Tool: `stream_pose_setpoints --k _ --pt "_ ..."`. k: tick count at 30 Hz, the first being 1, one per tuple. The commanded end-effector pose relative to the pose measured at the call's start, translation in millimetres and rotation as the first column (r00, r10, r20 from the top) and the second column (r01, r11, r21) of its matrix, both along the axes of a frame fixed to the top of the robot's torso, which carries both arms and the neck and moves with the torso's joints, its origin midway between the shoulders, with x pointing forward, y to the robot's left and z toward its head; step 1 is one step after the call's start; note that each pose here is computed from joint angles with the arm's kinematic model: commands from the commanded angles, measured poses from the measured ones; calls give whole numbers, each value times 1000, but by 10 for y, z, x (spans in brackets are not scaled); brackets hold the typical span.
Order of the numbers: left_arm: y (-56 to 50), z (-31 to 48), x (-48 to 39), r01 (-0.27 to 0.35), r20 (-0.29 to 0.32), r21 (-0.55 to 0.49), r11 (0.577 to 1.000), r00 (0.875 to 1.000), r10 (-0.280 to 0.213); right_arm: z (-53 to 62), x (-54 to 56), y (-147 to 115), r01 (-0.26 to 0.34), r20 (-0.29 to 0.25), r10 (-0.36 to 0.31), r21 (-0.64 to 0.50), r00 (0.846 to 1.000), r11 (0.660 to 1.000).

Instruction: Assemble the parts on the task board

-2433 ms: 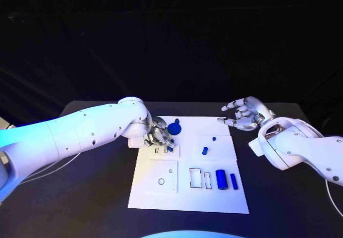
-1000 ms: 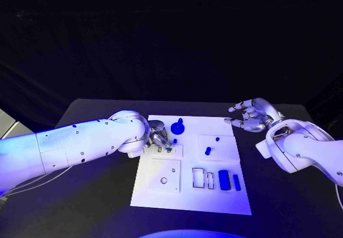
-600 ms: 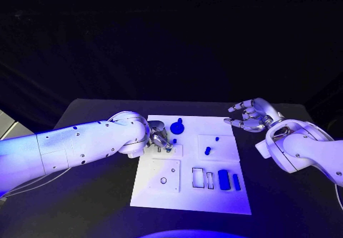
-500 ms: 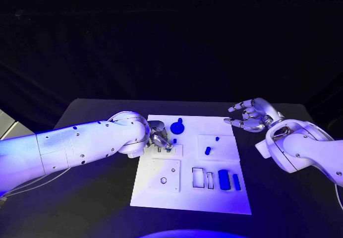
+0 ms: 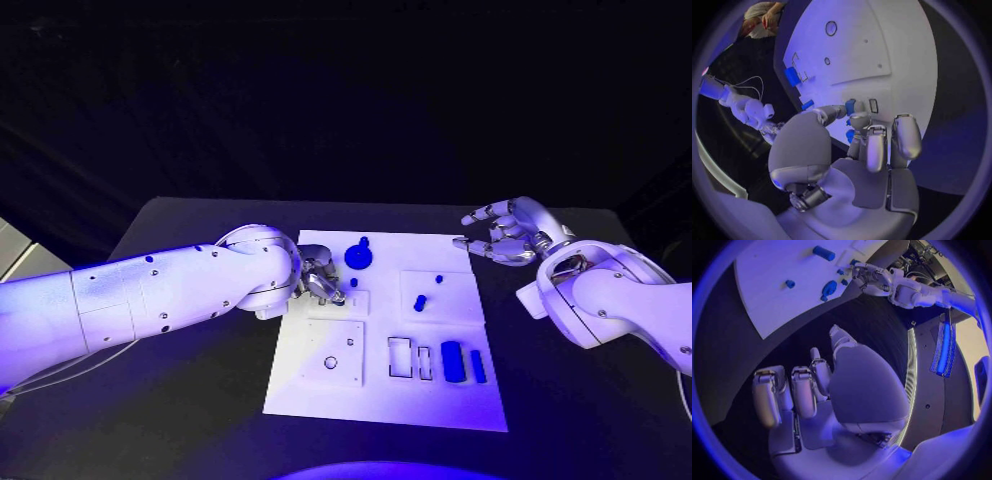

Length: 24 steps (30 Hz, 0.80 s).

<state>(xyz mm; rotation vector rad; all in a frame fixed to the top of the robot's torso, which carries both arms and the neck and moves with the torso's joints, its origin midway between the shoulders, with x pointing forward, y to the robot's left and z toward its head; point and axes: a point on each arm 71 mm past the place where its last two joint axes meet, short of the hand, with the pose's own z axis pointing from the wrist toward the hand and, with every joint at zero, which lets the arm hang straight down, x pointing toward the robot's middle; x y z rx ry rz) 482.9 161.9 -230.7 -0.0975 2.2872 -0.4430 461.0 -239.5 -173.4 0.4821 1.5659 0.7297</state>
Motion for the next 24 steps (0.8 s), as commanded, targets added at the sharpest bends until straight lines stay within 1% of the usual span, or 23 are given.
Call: stream_pose_setpoints --k 1,9,16,24 --pt "1 -52 -28 22 -27 18 1000 999 -22 3 -18 29 -18 7 18 -1 1000 1000" --pt "7 -56 -19 18 -31 17 1000 999 -17 4 -28 37 -21 5 21 0 1000 1000" --pt "-51 -65 -22 31 -47 15 999 998 -30 5 -34 46 -24 4 24 1 1000 1000" --pt "-99 -83 -5 33 -67 4 999 997 -33 7 -43 50 -27 3 27 2 1000 1000"
